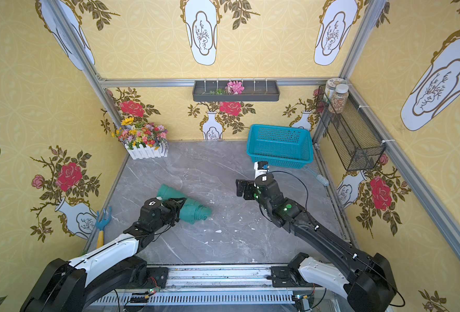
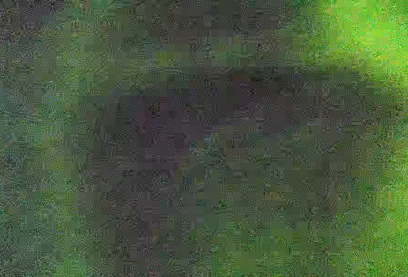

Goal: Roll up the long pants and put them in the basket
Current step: Move the bin to the center of the board, then place the long pant in the bin.

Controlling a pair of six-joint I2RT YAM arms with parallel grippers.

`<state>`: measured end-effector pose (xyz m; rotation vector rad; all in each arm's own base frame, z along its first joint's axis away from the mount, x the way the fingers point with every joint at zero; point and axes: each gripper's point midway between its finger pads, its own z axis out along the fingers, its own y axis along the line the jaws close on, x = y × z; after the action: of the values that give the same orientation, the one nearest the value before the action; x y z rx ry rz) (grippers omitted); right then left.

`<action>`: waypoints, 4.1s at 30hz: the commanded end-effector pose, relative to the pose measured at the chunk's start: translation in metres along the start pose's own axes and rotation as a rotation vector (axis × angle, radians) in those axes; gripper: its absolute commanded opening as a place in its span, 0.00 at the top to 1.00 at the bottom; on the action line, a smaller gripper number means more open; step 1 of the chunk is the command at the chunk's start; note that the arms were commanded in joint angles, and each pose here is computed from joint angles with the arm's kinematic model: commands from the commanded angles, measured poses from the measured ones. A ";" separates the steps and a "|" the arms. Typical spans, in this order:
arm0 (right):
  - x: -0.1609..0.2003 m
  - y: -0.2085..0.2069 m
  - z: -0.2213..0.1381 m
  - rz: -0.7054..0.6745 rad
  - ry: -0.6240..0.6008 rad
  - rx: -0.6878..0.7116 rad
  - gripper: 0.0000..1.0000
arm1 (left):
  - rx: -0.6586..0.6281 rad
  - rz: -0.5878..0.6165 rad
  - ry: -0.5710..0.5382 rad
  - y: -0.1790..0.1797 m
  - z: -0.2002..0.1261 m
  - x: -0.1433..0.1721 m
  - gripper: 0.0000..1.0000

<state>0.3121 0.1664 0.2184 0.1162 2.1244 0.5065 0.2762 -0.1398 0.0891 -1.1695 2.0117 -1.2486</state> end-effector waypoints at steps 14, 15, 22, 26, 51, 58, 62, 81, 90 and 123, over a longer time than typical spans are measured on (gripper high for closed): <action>-0.038 -0.128 0.025 0.674 0.069 0.422 0.18 | 0.321 0.066 -0.032 -0.073 -0.015 -0.004 1.00; -0.042 -0.129 0.030 0.695 0.060 0.422 0.19 | 0.321 0.067 -0.027 -0.073 -0.014 -0.003 1.00; -0.067 -0.137 0.070 0.809 0.009 0.434 0.22 | 0.329 0.090 0.005 -0.082 -0.009 0.002 1.00; -0.069 -0.153 0.098 0.858 0.010 0.469 0.22 | 0.344 0.117 0.031 -0.090 -0.009 0.007 1.00; -0.047 -0.200 0.183 1.004 -0.008 0.561 0.27 | 0.343 0.107 0.043 -0.093 -0.002 0.007 1.00; -0.047 -0.205 0.192 1.048 -0.016 0.570 0.40 | 0.336 0.107 0.038 -0.092 -0.004 0.005 1.00; -0.044 -0.206 0.199 1.084 -0.011 0.575 0.46 | 0.333 0.105 0.035 -0.091 -0.005 0.005 1.00; -0.020 -0.141 0.215 1.159 0.035 0.554 0.82 | 0.331 0.080 0.014 -0.093 -0.013 0.002 1.00; 0.023 -0.082 0.212 1.265 0.043 0.648 0.83 | 0.290 0.037 -0.065 -0.100 -0.030 -0.011 1.00; -0.055 -0.098 0.071 0.425 0.208 0.508 0.03 | 0.366 -0.001 -0.120 -0.245 0.015 -0.004 1.00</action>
<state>0.4373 0.1000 0.1892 1.1010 2.2264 0.3100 0.3712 -0.1745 0.2582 -1.1363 1.7295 -1.3434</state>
